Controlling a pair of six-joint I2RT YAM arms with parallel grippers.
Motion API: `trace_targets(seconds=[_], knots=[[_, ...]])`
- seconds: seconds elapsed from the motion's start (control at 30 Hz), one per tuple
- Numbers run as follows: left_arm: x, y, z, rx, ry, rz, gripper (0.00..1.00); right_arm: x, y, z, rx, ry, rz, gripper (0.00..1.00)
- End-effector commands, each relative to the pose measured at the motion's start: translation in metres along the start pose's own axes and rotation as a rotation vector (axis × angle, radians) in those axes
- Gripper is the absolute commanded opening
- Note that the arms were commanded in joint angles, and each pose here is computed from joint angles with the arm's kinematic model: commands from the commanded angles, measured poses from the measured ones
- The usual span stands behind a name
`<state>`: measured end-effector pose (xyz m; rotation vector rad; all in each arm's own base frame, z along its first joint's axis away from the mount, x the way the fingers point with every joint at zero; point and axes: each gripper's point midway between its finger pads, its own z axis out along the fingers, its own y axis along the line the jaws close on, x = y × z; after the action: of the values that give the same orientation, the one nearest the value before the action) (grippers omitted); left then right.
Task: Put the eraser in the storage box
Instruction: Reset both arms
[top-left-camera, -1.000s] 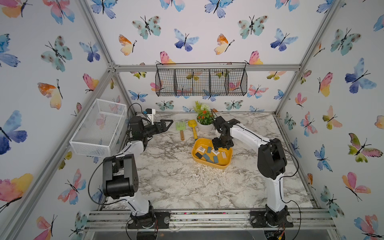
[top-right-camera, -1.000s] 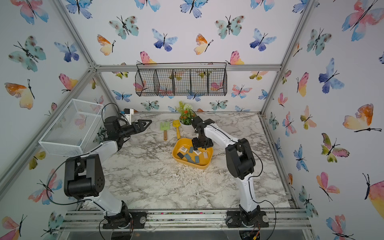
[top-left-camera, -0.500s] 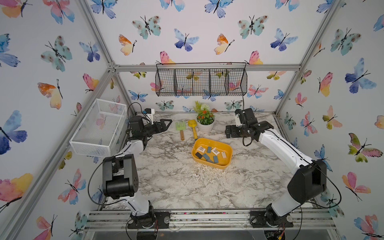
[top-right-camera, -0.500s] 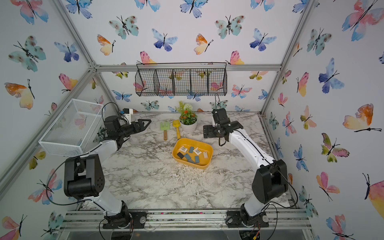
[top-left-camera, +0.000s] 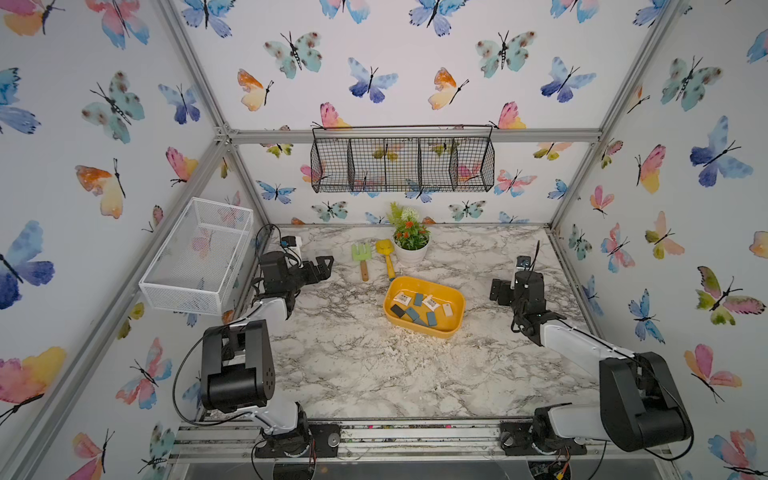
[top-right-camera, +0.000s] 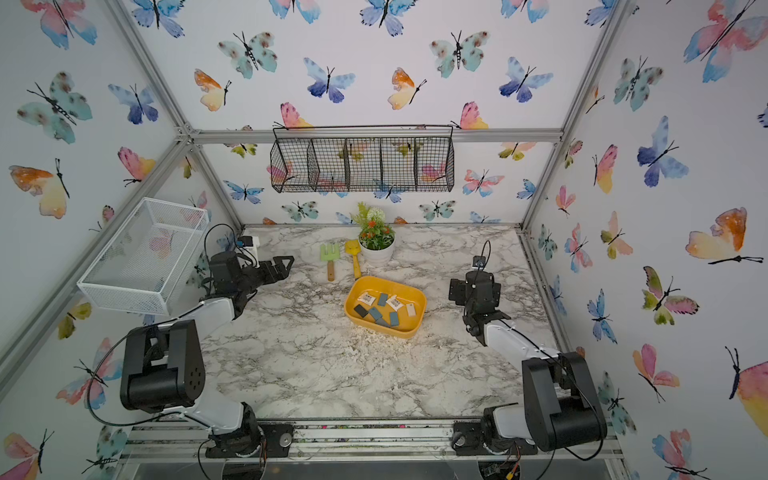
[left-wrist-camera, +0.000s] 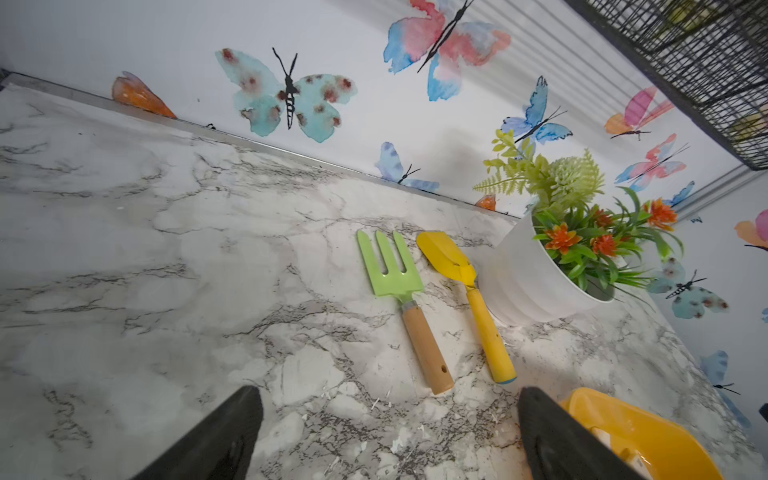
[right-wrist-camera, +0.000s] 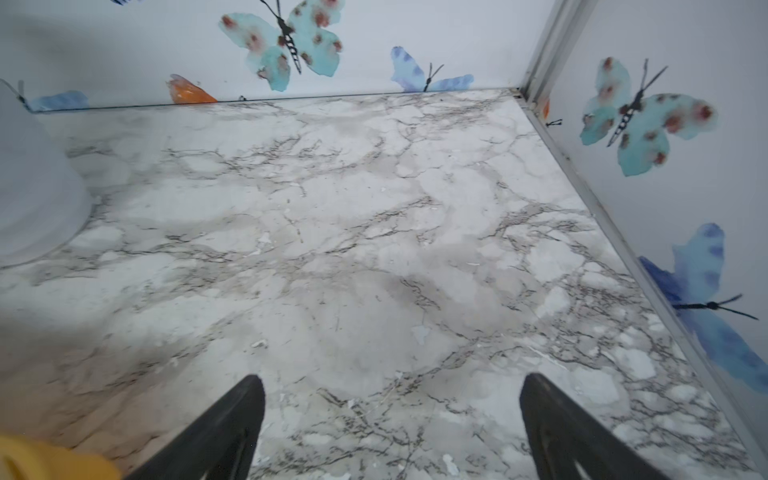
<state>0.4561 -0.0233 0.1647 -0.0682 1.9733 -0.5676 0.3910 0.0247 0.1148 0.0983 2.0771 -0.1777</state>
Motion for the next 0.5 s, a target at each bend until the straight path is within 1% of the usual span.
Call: trace_targets(seconds=[0.0, 0.13, 0.2, 0.27, 0.37, 0.47], knots=[[-0.019, 0.013, -0.01, -0.102, -0.091, 0.086, 0.98, -0.007, -0.023, 0.002, 0.128, -0.143, 0.032, 0.99], [-0.01, 0.024, -0.016, -0.158, -0.114, 0.09, 0.98, 0.001, -0.036, -0.008, 0.179, -0.261, 0.025, 0.98], [-0.004, 0.026, -0.019, -0.164, -0.123, 0.092, 0.98, 0.005, -0.031, -0.006, 0.141, -0.279, 0.031, 0.98], [0.003, 0.026, -0.019, -0.16, -0.117, 0.09, 0.98, 0.001, -0.026, -0.005, 0.122, -0.323, 0.007, 0.98], [0.006, 0.031, -0.021, -0.179, -0.127, 0.073, 0.98, 0.007, -0.025, -0.008, 0.099, -0.292, 0.018, 0.98], [0.006, 0.033, -0.025, -0.201, -0.14, 0.069, 0.98, 0.005, -0.021, -0.007, 0.081, -0.312, -0.004, 0.98]])
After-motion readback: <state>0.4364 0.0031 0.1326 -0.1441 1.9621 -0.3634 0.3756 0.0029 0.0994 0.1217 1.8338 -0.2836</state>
